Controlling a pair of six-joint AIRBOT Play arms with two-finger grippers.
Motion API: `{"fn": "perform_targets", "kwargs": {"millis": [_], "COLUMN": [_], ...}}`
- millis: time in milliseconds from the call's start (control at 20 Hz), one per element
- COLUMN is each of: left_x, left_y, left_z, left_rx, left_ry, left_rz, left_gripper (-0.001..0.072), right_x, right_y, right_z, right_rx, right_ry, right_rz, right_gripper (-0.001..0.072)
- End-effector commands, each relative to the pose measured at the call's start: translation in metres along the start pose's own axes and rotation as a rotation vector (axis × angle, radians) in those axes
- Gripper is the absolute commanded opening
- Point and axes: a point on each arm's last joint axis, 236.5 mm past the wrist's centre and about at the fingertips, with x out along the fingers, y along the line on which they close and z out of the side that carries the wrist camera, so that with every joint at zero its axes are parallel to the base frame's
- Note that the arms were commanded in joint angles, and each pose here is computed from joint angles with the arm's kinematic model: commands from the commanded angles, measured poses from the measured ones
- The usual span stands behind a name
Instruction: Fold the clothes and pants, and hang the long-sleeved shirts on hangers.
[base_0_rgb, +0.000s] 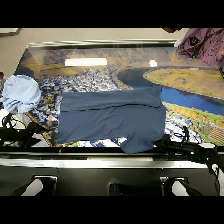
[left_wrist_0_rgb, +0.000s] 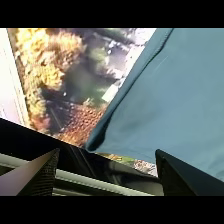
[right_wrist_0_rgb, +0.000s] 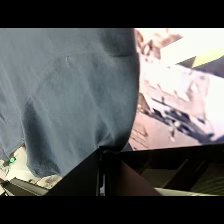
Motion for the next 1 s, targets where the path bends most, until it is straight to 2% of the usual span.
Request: {"fn": "perform_targets", "kwargs": {"millis": [0, 350, 850, 950], "left_x": [0.015, 0.049, 0.074, 0.078], "left_y": [0.004, -0.003, -0.007, -0.007], "left_z": [-0.013, -0.034, -0.039, -0.038], "left_rx": [0.014, 0.038, 0.076, 0.061], "left_ry": [0.052, 0.202, 0.229, 0.229], "left_rz": [-0.055, -0.063, -0.022, -0.014], "left_gripper": [0.0699, 0.0699, 0.0698, 0.0673], "right_x": [0.0, 0.0, 0.0, 0.0], "right_y": [0.0, 0.001, 0.001, 0.001], "right_z": [0.0, 0.0, -0.001, -0.001], "right_rx": [-0.002, 0.001, 0.001, 0.001], "right_ry": [-0.002, -0.002, 0.005, 0.005], "right_rz": [0.001, 0.002, 0.005, 0.005], "right_gripper": [0.0031, 0.0032, 0.0032, 0.0032]}}
